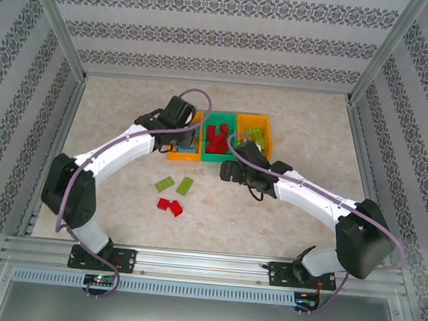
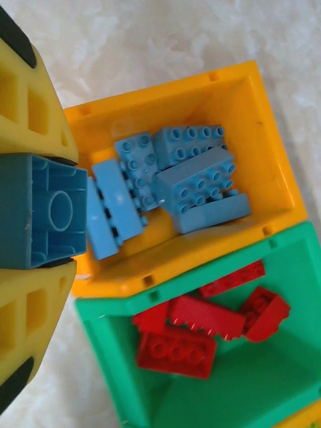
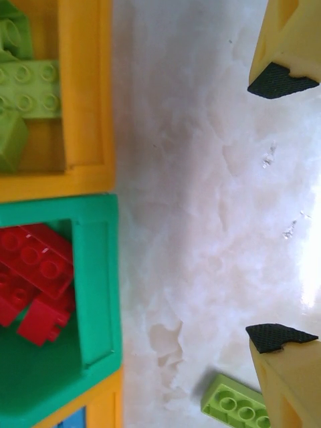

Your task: Sort the legos into containers by color

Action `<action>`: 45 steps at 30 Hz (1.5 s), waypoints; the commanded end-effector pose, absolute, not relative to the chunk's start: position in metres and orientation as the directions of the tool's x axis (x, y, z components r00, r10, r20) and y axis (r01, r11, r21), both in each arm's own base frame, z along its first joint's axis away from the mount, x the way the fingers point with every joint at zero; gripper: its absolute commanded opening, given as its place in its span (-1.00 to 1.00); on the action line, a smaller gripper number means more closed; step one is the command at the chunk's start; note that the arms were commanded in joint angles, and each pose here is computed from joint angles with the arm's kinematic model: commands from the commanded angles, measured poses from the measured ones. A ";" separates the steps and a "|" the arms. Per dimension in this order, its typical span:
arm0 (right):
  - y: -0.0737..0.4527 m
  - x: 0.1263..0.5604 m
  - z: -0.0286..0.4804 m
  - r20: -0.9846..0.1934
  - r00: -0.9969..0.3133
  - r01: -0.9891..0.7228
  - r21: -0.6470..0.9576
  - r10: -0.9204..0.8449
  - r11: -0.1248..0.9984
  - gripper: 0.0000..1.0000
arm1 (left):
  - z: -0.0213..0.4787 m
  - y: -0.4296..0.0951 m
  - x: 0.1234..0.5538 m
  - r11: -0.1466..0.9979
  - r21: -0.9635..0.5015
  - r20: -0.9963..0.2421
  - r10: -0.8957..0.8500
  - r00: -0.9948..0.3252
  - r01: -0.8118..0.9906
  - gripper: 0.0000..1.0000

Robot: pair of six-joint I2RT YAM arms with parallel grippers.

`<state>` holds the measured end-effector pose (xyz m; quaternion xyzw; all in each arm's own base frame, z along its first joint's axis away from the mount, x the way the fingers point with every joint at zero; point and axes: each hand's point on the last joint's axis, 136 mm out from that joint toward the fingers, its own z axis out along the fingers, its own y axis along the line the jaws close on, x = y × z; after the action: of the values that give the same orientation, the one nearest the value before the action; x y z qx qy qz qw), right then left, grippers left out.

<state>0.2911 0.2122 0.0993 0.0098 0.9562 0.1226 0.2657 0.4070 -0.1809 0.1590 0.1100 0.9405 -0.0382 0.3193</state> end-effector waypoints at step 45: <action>0.376 0.268 0.019 -0.140 -0.978 0.115 0.272 0.157 0.955 0.54 | 0.179 -0.129 0.416 0.998 -0.067 -0.642 -0.037 -0.765 0.007 0.99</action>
<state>0.2770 0.3755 0.0266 0.0686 0.9805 0.1536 0.1018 0.4229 -0.1448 0.1735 -0.0028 0.9420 -0.0462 0.3323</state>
